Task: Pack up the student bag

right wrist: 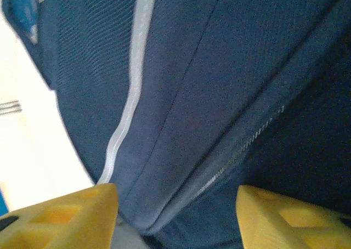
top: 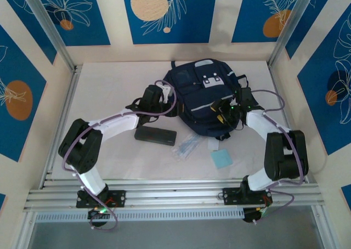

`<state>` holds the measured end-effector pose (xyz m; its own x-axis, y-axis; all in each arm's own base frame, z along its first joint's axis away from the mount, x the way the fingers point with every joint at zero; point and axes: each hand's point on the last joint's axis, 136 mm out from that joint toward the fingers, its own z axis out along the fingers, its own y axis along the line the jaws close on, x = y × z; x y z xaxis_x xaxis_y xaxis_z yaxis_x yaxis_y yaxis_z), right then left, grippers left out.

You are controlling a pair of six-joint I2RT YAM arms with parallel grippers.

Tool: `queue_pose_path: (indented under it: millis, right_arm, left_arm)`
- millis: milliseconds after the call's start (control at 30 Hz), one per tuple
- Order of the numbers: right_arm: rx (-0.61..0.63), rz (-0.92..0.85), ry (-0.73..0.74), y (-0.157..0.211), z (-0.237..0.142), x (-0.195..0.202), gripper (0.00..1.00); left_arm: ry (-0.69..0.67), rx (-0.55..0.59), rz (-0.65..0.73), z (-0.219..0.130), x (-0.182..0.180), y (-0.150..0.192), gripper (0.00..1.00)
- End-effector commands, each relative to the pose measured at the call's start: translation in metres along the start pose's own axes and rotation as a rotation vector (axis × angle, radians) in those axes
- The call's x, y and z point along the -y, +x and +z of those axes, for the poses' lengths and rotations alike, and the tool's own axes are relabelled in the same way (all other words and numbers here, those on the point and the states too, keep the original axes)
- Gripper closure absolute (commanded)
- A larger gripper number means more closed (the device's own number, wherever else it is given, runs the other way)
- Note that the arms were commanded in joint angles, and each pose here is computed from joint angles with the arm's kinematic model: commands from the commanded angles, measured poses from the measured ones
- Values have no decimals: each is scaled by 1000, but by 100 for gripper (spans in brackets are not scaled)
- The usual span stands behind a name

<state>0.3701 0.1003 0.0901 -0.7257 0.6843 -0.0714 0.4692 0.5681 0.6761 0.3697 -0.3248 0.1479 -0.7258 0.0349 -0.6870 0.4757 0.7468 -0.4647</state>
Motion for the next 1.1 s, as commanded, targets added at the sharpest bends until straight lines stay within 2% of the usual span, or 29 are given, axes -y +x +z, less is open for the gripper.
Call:
queue_pose_path:
  millis: [0,133,200,233,267,467,600,867,1067]
  right_arm:
    - [78,28,58,-24,13,5,51]
    - [44,53,139,-27,35,23,66]
    - [39,41,136,-26,38,22,83]
    - [38,30,118,-27,36,16,95]
    - [45,16,102,-28,32,10,100]
    - [63,-121,-73,-32,-19,-65,100]
    - [63,-184,-138,-32,-48,-101,100]
    - [36,-192,-176,-37,-49,-121,100]
    - [40,-182,-191,-45,-48,-131,100]
  left_arm:
    - [11,2,60,-7,14,-3,36]
    - [35,3,63,-5,19,1,37]
    - [43,0,71,-4,21,3,37]
    - [49,-5,80,-3,22,4,37]
    - [53,-11,93,-2,24,5,37]
    - [84,-44,202,0,30,6,36]
    - [126,-76,256,8,39,5,36]
    - [196,-130,300,28,50,2,36]
    - [246,-208,269,45,54,18,35]
